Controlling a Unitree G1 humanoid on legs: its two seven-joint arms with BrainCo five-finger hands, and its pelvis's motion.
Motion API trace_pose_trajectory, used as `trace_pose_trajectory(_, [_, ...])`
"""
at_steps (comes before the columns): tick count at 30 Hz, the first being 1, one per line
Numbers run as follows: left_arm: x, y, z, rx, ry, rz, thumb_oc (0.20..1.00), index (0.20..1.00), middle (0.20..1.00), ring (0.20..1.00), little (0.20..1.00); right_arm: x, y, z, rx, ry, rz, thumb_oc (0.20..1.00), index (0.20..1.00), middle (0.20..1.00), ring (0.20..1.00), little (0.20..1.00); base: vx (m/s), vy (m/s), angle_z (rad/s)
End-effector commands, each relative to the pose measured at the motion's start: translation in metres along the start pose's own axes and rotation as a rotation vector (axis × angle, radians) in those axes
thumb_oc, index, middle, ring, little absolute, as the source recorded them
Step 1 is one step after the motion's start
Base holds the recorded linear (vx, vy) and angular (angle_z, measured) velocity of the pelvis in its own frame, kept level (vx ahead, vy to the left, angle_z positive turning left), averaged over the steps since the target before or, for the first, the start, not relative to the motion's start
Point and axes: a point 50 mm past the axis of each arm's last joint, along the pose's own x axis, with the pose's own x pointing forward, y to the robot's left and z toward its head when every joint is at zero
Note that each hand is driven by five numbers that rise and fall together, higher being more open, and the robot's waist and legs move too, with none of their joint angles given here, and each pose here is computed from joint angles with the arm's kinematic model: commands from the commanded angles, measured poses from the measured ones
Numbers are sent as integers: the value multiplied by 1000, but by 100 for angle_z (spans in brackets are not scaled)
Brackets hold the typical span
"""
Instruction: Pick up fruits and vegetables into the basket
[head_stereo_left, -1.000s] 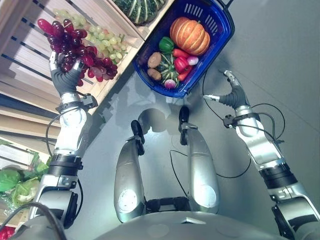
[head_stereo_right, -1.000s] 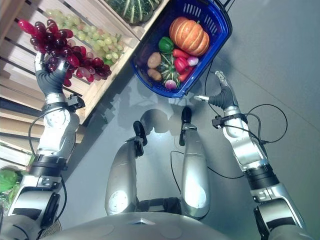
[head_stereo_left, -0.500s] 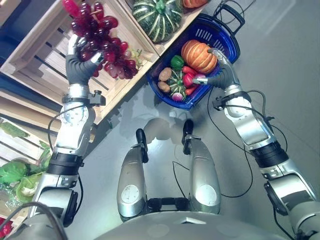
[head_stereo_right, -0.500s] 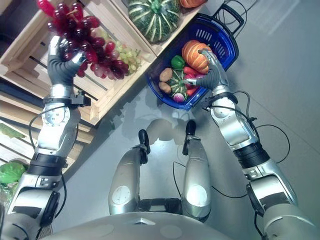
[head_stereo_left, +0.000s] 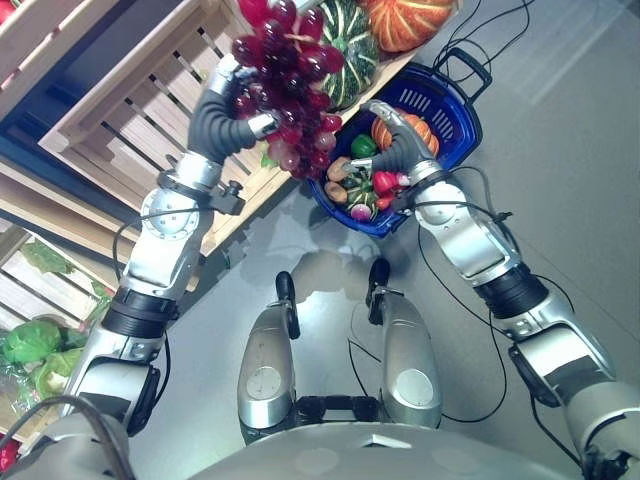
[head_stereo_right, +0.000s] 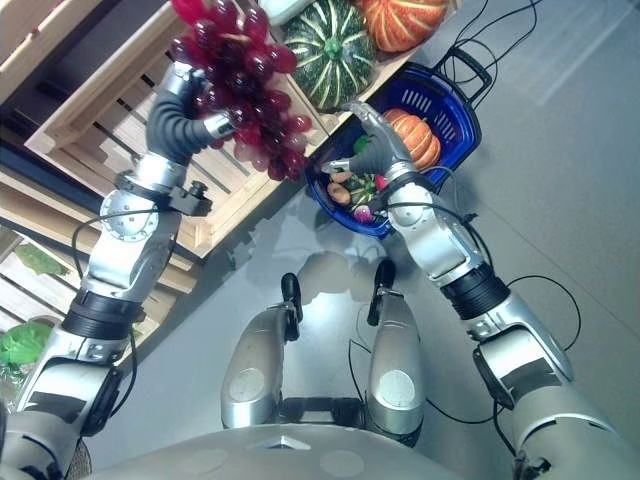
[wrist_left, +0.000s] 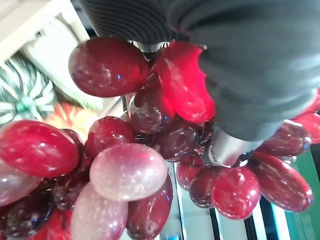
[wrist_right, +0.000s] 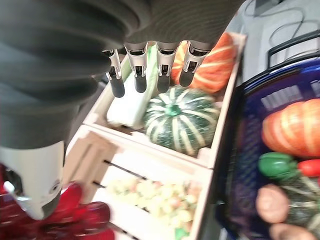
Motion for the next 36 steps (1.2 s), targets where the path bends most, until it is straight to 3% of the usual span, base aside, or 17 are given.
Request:
trace_pose_trajectory(1, [9, -29, 22, -130, -155, -85, 200, 200, 200, 200, 200, 1, 18, 25, 86, -110, 30, 1000, 1000, 1000, 1000, 1000, 6, -18, 4])
trace_pose_trajectory(21, [16, -67, 35, -250, -257, -139, 200, 200, 200, 200, 200, -5, 50, 55, 388, -183, 230, 1000, 1000, 1000, 1000, 1000, 5, -22, 1])
trace_pose_trajectory(29, [10, -51, 36, -174, -276, -40, 200, 200, 200, 200, 200, -6, 35, 18, 284, -19, 36, 1000, 1000, 1000, 1000, 1000, 2, -8, 3])
trace_pose_trajectory(36, [-9, -22, 39, -125, -298, 156, 200, 200, 200, 200, 200, -32, -3, 1, 475, -39, -159, 1000, 1000, 1000, 1000, 1000, 9, 23, -5])
